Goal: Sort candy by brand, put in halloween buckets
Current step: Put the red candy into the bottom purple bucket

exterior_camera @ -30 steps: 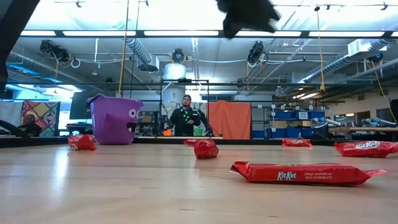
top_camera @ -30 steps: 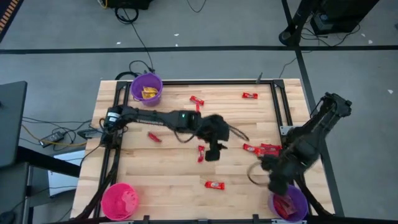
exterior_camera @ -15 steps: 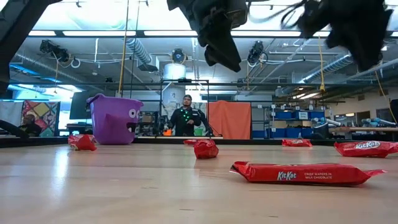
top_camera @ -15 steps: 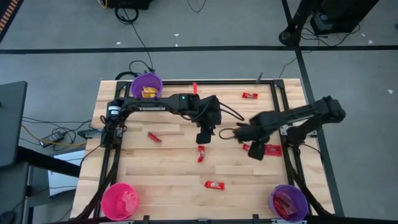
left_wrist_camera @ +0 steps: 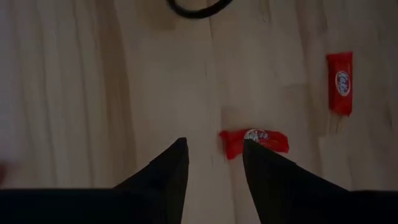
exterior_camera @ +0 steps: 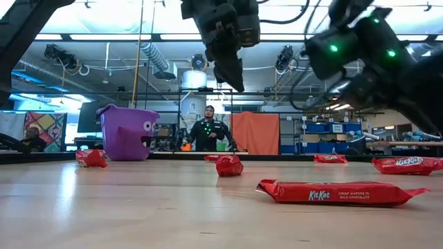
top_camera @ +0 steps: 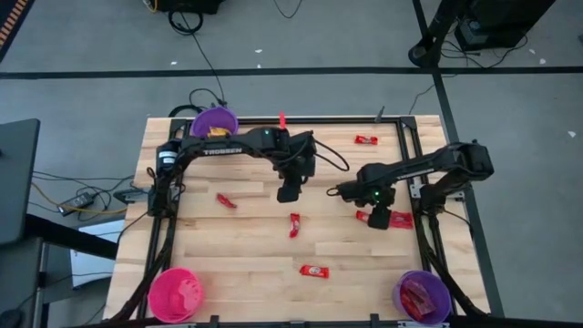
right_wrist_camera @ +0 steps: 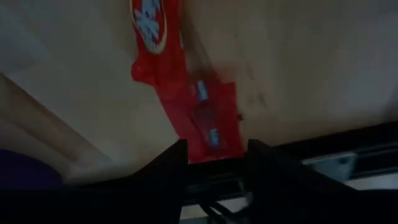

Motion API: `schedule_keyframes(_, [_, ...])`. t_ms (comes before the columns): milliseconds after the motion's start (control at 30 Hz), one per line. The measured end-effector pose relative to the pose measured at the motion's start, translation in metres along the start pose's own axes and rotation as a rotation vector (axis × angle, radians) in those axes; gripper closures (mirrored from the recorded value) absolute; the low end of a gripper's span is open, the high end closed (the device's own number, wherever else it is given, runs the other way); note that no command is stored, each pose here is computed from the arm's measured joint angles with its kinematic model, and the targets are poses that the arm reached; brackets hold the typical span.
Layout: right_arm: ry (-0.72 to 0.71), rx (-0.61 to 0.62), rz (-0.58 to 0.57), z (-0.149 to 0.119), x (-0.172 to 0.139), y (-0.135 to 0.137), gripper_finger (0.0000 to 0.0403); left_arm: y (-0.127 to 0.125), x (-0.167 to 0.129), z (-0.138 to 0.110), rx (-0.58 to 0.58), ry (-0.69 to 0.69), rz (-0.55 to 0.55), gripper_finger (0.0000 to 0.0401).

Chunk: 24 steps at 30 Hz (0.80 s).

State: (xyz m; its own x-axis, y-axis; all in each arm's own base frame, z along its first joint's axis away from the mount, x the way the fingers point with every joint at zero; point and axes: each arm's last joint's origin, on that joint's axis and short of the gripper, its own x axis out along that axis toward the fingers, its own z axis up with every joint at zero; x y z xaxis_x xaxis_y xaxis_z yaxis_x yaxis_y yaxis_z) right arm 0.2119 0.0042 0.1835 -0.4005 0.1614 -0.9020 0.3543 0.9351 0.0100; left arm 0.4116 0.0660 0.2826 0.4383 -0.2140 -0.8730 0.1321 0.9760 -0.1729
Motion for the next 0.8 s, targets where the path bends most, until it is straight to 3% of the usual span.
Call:
schedule_keyframes(500, [0.024,0.017,0.016,-0.012,0.066,-0.007,0.0224,0.002,-0.001,-0.004,-0.040,0.037,0.001,0.0245])
schedule_keyframes(667, [-0.012,0.006,0.032,-0.011,0.076,-0.007,0.0230,0.000,0.000,-0.010,-0.112,0.124,0.106,0.0245])
schedule_keyframes(800, [-0.012,0.017,0.020,-0.012,0.076,-0.007,0.0268,-0.005,0.001,-0.013,-0.140,0.170,0.159,0.0245])
